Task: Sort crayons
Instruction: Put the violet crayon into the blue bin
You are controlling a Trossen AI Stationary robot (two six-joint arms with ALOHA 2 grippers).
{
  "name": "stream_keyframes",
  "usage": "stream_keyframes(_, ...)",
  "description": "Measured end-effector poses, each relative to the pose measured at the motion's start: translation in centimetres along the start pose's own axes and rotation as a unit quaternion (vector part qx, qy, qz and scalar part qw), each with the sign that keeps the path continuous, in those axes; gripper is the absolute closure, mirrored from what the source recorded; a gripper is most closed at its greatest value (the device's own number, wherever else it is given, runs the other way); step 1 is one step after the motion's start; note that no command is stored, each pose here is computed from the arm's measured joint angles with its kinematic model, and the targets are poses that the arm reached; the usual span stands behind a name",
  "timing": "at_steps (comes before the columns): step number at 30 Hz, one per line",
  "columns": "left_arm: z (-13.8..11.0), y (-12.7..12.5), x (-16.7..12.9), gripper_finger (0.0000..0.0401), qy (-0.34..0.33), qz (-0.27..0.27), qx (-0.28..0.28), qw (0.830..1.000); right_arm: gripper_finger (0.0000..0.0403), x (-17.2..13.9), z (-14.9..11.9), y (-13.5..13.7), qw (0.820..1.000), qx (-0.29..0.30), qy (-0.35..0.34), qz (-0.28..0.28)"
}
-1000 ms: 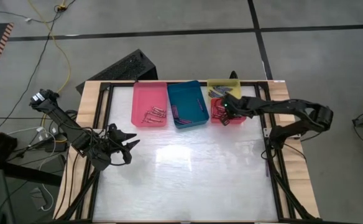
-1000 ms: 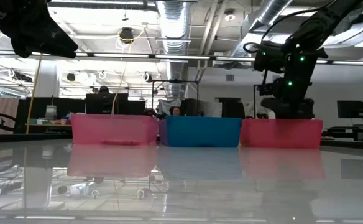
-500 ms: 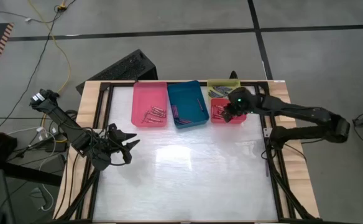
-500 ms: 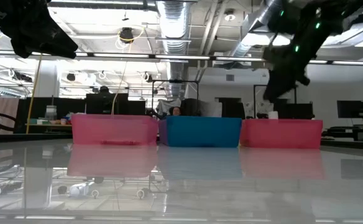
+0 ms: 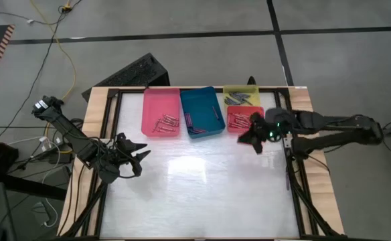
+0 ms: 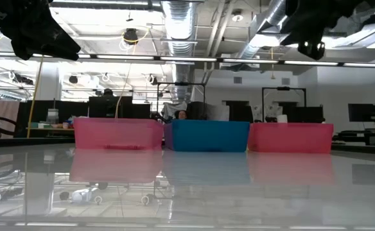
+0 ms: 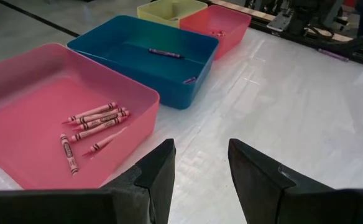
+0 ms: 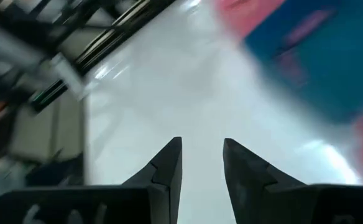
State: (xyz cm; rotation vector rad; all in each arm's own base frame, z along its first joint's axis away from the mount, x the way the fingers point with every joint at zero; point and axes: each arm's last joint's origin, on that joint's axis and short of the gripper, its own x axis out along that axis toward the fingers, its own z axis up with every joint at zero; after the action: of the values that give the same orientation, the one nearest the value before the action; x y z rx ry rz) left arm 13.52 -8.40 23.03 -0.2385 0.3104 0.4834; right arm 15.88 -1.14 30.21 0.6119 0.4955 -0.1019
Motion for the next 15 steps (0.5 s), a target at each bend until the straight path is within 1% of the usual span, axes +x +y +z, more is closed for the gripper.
stream_keyframes(3,0.0,0.0,0.0,0.0262,0.0,0.0,-0.003,1.0,0.0285,1.1,-1.1,2.1,0.998,-0.017,0.035,0.051)
stream_keyframes(5,0.0,0.0,0.0,0.0262,0.0,0.0,-0.004,1.0,0.0285,2.1,-2.0,3.6,0.995,-0.035,0.051,0.072)
stream_keyframes(9,0.0,0.0,0.0,0.0262,-0.001,-0.001,-0.006,1.0,0.0285,4.3,-4.3,6.4,0.99,-0.069,0.08,0.089)
stream_keyframes(15,0.0,-0.1,0.0,0.0262,-0.001,-0.001,-0.014,1.0,0.0285,7.6,-8.3,9.6,0.985,-0.055,0.128,0.103)
